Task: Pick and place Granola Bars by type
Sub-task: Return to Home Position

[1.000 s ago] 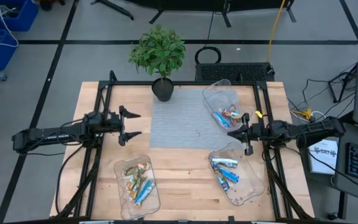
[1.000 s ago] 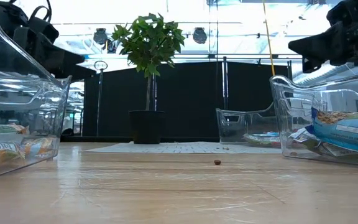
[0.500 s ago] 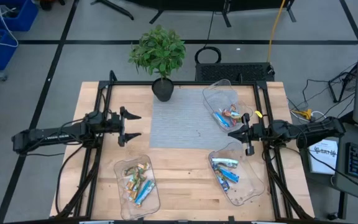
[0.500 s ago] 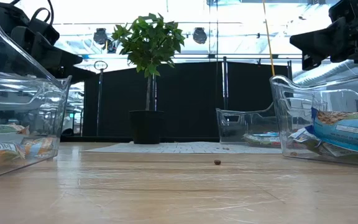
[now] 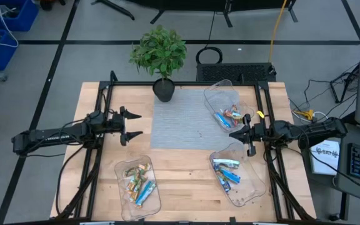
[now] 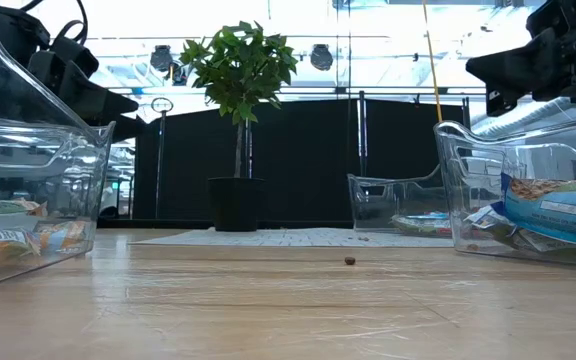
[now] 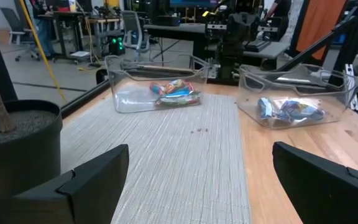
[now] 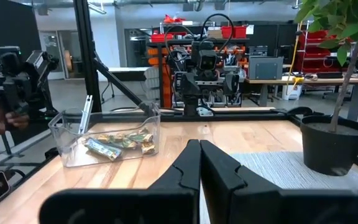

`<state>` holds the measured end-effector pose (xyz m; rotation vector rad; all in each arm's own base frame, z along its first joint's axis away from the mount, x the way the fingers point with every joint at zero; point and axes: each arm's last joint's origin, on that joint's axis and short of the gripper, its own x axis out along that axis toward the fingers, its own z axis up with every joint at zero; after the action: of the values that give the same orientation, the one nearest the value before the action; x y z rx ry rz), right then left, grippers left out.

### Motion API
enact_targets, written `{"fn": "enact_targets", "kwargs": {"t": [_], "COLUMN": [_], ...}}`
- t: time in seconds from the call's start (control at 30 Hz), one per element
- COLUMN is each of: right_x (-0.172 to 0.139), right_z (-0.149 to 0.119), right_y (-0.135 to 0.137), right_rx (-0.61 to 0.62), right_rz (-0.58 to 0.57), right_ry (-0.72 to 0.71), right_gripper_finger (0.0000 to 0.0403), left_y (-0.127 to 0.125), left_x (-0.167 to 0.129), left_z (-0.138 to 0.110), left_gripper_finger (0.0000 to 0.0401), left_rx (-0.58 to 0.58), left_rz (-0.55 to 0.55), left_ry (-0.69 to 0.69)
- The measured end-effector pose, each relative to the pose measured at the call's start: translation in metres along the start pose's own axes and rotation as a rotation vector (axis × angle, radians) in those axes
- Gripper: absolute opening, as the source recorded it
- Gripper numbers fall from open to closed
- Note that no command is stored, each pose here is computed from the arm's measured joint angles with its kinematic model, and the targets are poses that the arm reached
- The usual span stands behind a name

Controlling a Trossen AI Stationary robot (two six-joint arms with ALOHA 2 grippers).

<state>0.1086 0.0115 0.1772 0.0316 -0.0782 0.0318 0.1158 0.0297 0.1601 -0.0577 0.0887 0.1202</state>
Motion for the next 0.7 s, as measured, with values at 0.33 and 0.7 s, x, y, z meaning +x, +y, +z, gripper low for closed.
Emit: {"fn": "enact_targets", "kwargs": {"t": [0.33,0.7], "right_x": [0.0,0.0], "right_z": [-0.0002,-0.0002], "right_y": [0.0,0.0], "right_rx": [-0.008,-0.008], "right_rz": [0.0,0.0], "right_ry": [0.002,0.003], "right_gripper_finger": [0.0,0.0], "left_y": [0.0,0.0], "left_x": [0.0,0.0], "left_z": [-0.0001,0.0], "left_gripper_finger": [0.0397,0.0397], "left_rx": [0.005,0.005], "left_rz": [0.0,0.0], "left_ry": [0.001,0.0]}}
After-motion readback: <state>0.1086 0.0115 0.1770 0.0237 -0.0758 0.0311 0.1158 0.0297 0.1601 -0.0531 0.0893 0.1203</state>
